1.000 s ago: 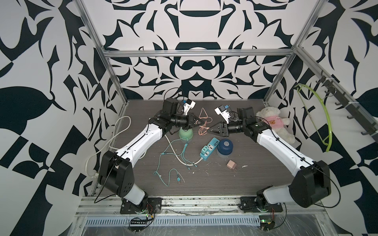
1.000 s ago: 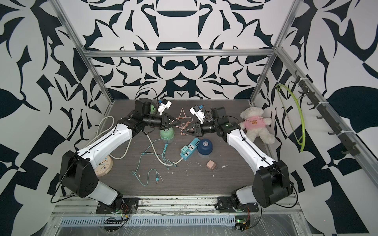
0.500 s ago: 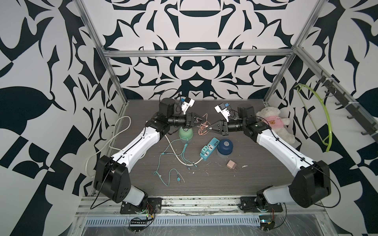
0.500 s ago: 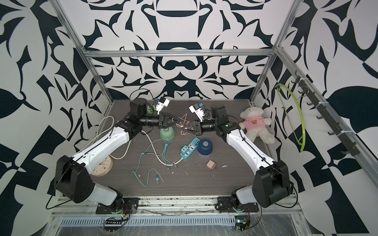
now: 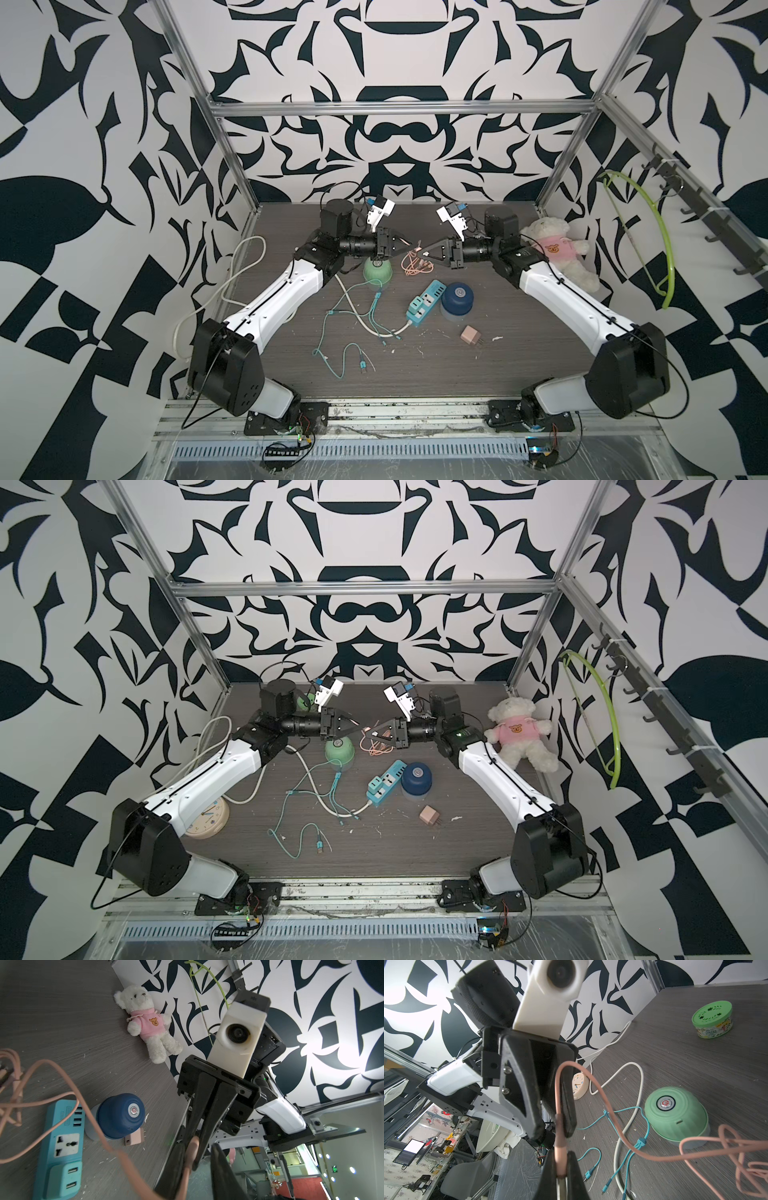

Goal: Charge the cordless meat grinders
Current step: Pick up the charging cable from the center of the board.

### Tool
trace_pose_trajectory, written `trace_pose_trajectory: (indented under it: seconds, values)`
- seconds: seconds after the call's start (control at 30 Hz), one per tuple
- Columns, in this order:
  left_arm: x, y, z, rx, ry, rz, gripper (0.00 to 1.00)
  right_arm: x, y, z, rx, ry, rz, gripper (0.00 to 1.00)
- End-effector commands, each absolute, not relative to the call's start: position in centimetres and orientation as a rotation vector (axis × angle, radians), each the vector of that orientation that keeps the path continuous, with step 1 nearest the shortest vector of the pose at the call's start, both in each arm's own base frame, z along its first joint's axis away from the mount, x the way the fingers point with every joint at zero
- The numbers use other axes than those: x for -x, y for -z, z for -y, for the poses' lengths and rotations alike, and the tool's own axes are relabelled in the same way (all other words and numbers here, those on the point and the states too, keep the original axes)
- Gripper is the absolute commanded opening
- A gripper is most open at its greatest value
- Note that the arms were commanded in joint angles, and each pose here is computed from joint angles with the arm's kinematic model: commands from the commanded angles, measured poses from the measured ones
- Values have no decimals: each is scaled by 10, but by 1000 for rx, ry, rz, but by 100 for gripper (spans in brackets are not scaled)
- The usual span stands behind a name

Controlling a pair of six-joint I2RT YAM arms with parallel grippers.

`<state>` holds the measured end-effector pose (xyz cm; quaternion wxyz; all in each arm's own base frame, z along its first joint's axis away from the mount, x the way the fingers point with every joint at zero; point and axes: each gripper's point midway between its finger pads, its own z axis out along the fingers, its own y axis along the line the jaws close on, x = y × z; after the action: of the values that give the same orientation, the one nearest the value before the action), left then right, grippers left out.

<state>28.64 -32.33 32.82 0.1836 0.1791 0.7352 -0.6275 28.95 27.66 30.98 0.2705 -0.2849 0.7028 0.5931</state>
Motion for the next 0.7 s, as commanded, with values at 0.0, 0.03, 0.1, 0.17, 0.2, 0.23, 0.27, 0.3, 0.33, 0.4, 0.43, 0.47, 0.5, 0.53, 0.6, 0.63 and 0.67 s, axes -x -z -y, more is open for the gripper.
trace_pose_trajectory:
  seconds: [0.0,0.03,0.1,0.17,0.2,0.23,0.27,0.3,0.33,0.4,0.43,0.47,0.5,0.53,0.6,0.63,0.67]
  values:
    - [-280,-335,326,-564,1796,-2041,17,-292,-330,-281,796,-1590,-1819,0]
    - [-280,-334,326,-564,1797,-2044,15,-292,-329,-281,793,-1592,-1822,0]
    - [-280,-335,326,-564,1797,-2044,11,-293,-330,-282,790,-1594,-1819,0]
    - [-281,-335,327,-567,1796,-2042,9,-293,-330,-283,787,-1598,-1816,0]
    - [-281,-335,326,-566,1793,-2040,7,-293,-330,-283,784,-1600,-1819,0]
    - [-282,-334,326,-565,1789,-2042,4,-294,-330,-283,783,-1600,-1819,0]
    - [-282,-334,326,-566,1783,-2042,2,-294,-329,-283,779,-1599,-1823,0]
    - [-283,-333,326,-561,1770,-2047,0,-295,-329,-282,769,-1590,-1826,10]
    - [-285,-331,325,-556,1748,-2053,0,-295,-328,-281,760,-1574,-1834,24]
    - [-292,-322,322,-524,1657,-2094,0,-297,-326,-275,738,-1492,-1842,43]
    - [-296,-315,319,-509,1591,-2127,0,-301,-322,-268,712,-1406,-1865,49]
    - [-299,-307,315,-496,1526,-2159,0,-305,-316,-260,686,-1323,-1892,54]
    - [-304,-296,310,-479,1447,-2200,0,-311,-309,-249,640,-1215,-1933,57]
    - [-307,-284,305,-469,1373,-2246,0,-317,-301,-236,581,-1106,-1975,57]
    - [-309,-267,300,-474,1272,-2302,0,-323,-284,-211,479,-943,-2052,55]
    - [-309,-259,298,-493,1221,-2323,0,-322,-279,-202,448,-887,-2074,53]
    - [-308,-252,297,-519,1172,-2335,0,-321,-276,-194,414,-842,-2094,52]
